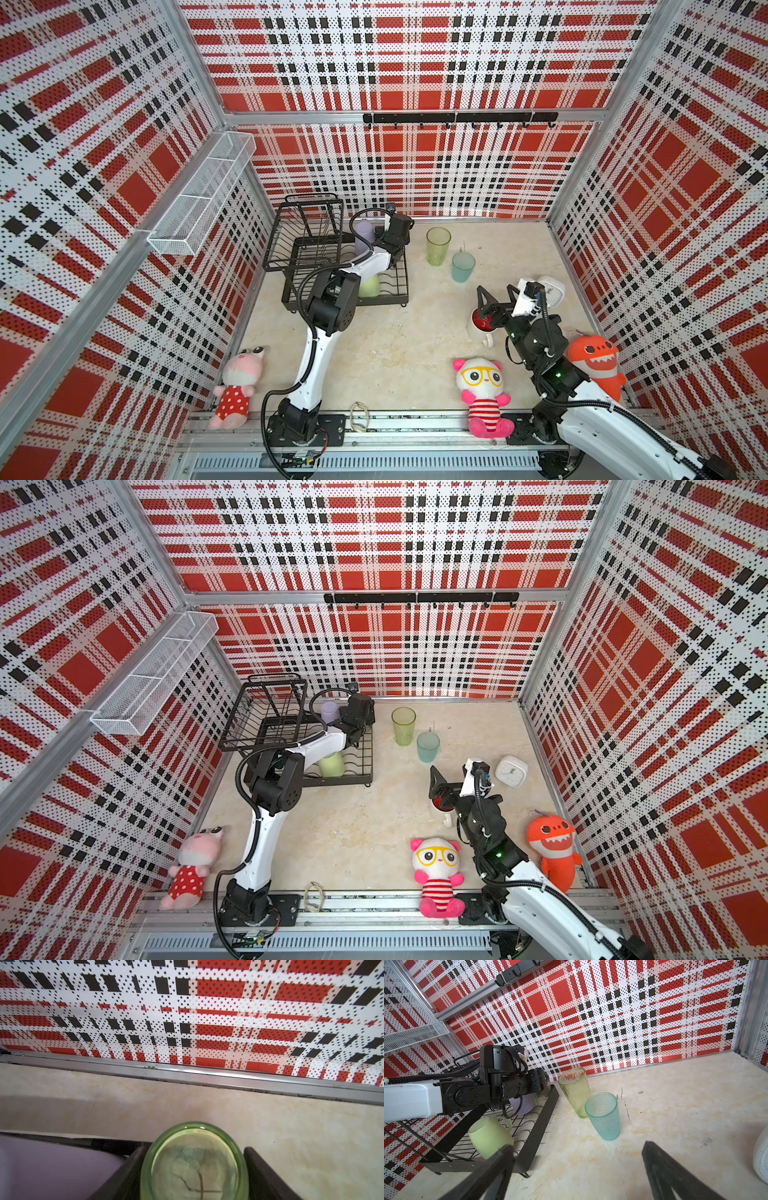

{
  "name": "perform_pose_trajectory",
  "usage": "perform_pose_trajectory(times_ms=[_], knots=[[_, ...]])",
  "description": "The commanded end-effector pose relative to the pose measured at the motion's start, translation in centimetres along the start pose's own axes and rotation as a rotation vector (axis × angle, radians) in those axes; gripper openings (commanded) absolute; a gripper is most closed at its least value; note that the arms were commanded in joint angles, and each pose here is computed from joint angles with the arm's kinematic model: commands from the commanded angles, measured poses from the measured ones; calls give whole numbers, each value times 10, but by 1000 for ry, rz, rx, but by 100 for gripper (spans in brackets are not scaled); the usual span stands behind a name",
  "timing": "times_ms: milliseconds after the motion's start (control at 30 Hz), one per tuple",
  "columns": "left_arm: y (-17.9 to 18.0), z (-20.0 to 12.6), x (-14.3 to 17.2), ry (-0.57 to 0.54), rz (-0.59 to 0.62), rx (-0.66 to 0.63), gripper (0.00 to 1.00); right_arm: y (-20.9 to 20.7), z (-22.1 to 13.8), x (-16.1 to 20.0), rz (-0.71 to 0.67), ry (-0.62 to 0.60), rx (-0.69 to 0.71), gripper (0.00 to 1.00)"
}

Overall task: Load cups into a dish rack
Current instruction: Place the cup upside down at the dish rack.

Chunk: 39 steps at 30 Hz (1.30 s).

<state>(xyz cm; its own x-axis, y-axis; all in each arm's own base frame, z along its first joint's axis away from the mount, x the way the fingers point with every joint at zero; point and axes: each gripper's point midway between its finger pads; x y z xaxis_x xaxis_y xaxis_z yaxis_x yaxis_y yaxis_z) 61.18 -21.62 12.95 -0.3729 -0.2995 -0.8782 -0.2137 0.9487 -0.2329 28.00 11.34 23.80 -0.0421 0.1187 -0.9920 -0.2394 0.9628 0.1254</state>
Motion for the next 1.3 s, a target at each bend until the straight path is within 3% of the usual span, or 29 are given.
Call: perform_pose_trajectory(times_ms=[0, 433, 900, 1267], knots=[[-2, 3, 8, 8, 7, -2, 75, 1, 0, -15, -1, -37, -2, 100], [11, -19, 8, -112, 20, -42, 75, 4, 0, -20, 2, -40, -17, 100], [5, -33, -11, -149, 4, -14, 90, 9, 3, -21, 18, -28, -38, 100], [-12, -73, -55, -204, -12, 20, 93, 47, 30, 10, -29, 170, -201, 100]])
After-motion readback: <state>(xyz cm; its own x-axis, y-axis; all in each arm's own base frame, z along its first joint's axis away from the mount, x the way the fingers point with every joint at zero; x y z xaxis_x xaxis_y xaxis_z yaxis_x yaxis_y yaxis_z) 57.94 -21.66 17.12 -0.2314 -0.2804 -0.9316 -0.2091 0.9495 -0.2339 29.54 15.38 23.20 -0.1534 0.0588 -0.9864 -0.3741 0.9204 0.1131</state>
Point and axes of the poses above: each gripper's point midway between its finger pads, its own z axis out along the fingers, its own y axis along the line the jaws close on, x = y × z, and after that the axes turned 12 degrees about -z, right-handed
